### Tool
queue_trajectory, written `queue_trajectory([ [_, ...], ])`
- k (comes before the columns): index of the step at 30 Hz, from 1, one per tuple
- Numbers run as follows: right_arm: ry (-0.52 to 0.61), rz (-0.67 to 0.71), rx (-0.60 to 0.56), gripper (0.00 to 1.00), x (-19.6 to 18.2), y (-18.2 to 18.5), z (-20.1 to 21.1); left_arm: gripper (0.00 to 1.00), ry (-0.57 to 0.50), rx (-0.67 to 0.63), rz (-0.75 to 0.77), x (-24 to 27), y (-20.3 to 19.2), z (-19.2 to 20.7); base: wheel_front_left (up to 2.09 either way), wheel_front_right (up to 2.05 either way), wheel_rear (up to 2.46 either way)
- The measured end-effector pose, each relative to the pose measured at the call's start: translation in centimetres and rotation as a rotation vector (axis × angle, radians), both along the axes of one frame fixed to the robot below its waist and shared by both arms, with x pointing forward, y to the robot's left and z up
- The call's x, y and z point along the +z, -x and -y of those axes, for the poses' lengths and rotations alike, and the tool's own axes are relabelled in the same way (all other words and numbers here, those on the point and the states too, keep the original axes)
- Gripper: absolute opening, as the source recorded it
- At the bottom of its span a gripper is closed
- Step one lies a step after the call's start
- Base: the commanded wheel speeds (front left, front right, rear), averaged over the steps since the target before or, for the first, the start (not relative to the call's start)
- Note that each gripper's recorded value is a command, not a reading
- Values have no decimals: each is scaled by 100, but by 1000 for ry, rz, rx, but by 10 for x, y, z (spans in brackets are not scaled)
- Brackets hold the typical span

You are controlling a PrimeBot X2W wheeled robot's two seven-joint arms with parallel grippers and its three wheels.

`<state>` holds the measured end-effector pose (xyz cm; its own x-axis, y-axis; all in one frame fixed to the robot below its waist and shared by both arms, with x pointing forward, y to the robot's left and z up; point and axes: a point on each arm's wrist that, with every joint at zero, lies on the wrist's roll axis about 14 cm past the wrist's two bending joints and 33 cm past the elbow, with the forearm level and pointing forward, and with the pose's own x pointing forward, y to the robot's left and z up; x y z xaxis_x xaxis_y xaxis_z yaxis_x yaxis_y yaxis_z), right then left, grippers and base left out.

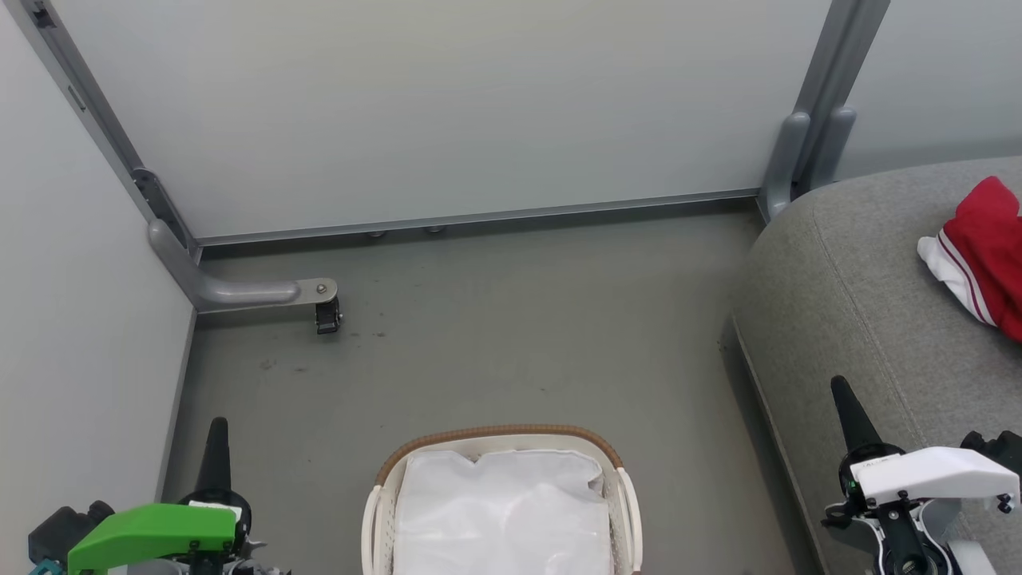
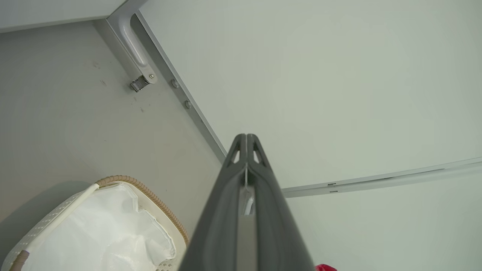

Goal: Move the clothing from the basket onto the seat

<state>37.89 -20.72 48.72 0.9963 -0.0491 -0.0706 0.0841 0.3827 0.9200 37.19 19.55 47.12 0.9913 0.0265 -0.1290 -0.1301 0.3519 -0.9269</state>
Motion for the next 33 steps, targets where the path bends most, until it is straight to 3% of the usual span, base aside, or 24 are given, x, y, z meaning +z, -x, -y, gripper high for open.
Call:
queue_trajectory([
  [33,-284,43,21,0,10,-6,-5,0,262,0,81,22,-11,-1,0,0,0],
])
